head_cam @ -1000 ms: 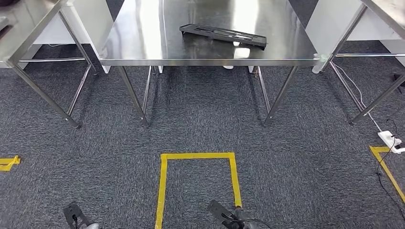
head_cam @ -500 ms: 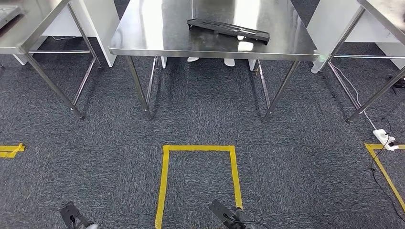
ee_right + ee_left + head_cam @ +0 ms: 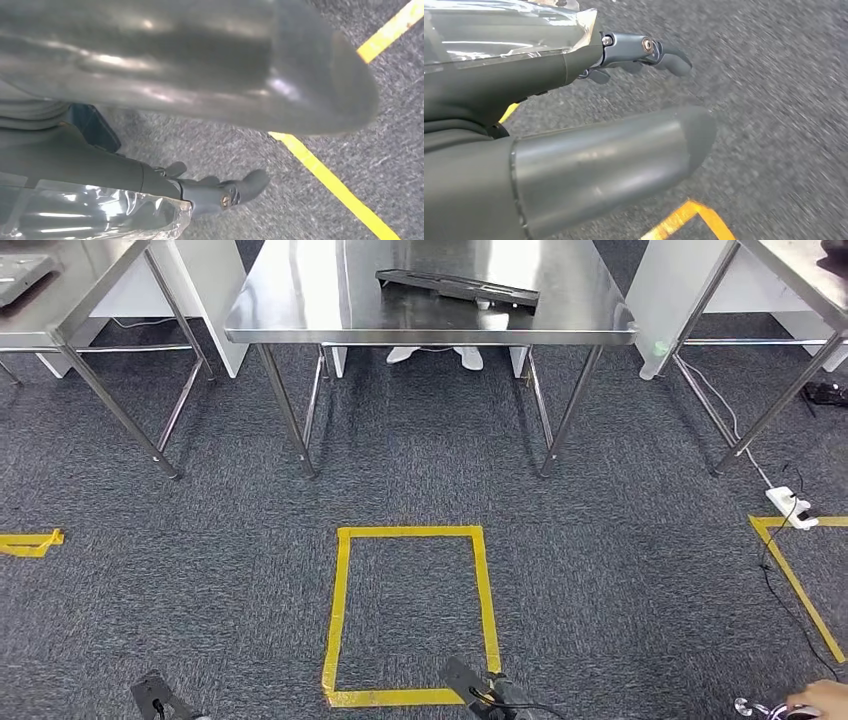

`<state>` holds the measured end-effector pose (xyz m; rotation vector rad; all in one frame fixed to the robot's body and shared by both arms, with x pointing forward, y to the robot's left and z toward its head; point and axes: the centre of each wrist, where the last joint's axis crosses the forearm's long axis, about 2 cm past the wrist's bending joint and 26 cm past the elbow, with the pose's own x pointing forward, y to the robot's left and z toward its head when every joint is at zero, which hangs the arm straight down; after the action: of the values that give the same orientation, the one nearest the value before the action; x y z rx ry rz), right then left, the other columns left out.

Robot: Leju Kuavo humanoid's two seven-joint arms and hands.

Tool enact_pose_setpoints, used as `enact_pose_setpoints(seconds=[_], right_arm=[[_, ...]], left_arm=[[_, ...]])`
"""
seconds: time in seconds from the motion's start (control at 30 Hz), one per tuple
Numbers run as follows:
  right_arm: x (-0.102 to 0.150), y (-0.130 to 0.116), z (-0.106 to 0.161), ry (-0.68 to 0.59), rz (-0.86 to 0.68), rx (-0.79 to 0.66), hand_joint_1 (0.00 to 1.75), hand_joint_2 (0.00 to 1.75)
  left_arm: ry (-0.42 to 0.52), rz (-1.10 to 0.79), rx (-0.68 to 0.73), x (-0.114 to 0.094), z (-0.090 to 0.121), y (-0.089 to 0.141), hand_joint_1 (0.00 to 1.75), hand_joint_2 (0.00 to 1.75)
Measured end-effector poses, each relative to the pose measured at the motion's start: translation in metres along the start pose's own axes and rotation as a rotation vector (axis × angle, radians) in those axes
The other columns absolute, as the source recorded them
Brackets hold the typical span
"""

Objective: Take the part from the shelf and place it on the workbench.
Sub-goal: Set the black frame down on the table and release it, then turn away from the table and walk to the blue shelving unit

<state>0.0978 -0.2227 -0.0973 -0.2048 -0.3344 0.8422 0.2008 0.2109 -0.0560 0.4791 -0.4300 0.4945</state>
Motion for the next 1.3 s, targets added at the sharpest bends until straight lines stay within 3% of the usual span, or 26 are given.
enact_pose_setpoints(seconds=[0.3, 1.3], right_arm=[[0.0001, -0.0023, -0.0004, 0.055, 0.002, -0.031, 0.0, 0.0], [0.0076, -0.0028, -0.0001, 0.049, 0.011, -0.056, 0.0, 0.0]], left_arm=[[-0.025, 0.001, 0.003, 0.0063, 0.001, -0.0026, 0.0, 0.0], [-0.051, -0.051, 0.001, 0.0076, 0.0066, -0.0088, 0.0, 0.0]])
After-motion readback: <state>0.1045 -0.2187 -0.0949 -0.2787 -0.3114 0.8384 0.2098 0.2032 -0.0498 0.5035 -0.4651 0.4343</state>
